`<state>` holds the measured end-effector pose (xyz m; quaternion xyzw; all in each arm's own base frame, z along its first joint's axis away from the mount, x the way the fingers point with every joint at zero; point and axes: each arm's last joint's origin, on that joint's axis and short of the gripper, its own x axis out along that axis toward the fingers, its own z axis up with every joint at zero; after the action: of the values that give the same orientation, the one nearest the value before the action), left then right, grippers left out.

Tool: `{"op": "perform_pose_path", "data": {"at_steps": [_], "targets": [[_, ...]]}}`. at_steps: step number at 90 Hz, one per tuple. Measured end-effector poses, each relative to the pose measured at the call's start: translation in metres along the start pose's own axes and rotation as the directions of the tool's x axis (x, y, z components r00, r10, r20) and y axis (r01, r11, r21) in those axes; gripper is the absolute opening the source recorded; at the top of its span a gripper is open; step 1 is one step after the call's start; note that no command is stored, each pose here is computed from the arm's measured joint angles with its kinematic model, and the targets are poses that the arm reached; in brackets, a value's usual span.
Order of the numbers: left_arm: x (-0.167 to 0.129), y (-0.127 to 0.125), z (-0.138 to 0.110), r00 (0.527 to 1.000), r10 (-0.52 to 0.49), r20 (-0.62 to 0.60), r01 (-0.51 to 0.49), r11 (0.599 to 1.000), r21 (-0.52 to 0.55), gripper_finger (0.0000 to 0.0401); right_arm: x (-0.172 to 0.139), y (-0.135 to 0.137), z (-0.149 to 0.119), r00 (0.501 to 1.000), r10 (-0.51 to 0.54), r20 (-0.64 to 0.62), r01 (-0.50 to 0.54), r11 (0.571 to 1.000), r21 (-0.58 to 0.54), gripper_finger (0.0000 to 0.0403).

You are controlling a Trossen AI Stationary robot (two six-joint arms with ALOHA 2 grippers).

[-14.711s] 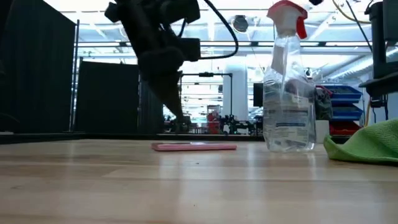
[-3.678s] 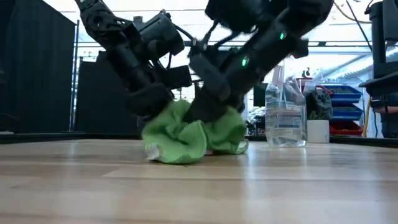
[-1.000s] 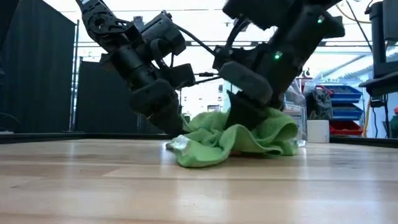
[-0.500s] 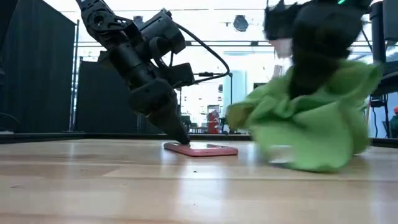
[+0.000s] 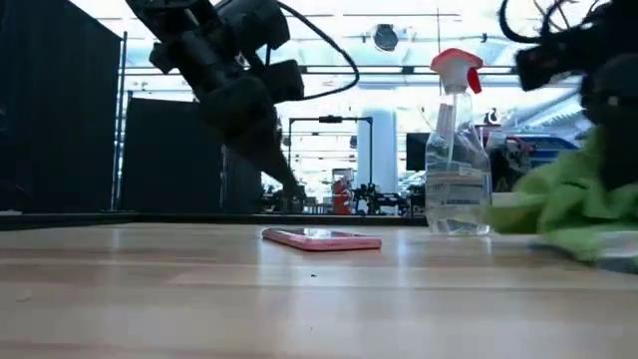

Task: Apply microfiber cloth
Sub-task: Wipe the back and front of the cellphone with the green microfiber cloth

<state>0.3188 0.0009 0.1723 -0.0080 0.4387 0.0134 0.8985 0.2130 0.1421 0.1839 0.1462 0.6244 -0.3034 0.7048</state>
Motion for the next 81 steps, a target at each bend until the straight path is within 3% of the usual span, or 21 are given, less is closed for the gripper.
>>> {"op": "perform_pose_path", "data": {"at_steps": [18, 33, 41, 49, 64, 81], "targets": [[-0.003, 0.0, 0.0, 1.0, 0.003, -0.01, -0.004, 1.0, -0.022, 0.0184, -0.026, -0.016, -0.011, 0.995, 0.088, -0.04, -0.085, 0.995, 0.061, 0.0248], [-0.007, 0.0, 0.0, 1.0, 0.002, -0.006, -0.002, 1.0, -0.022, 0.0184, -0.049, -0.032, -0.012, 0.98, 0.197, 0.001, -0.196, 0.973, 0.123, 0.0288], [-0.012, -0.001, 0.0, 1.0, 0.002, -0.017, -0.002, 0.999, -0.043, 0.0184, -0.055, -0.033, -0.008, 0.965, 0.233, 0.118, -0.248, 0.959, 0.139, 0.0296], [-0.016, -0.003, 0.0, 1.0, -0.003, -0.023, 0.001, 0.999, -0.051, 0.0184, -0.057, -0.021, 0.001, 0.91, 0.292, 0.295, -0.333, 0.937, 0.101, 0.0297], [-0.018, -0.013, -0.005, 0.998, -0.02, -0.063, 0.016, 0.998, -0.065, 0.0184, -0.038, 0.015, 0.035, 0.828, 0.337, 0.449, -0.361, 0.932, -0.034, 0.0297], [-0.014, -0.027, -0.02, 0.994, -0.035, -0.103, 0.026, 0.996, -0.083, 0.0184, 0.014, 0.043, 0.075, 0.842, 0.33, 0.427, -0.292, 0.944, -0.154, 0.027]]}}
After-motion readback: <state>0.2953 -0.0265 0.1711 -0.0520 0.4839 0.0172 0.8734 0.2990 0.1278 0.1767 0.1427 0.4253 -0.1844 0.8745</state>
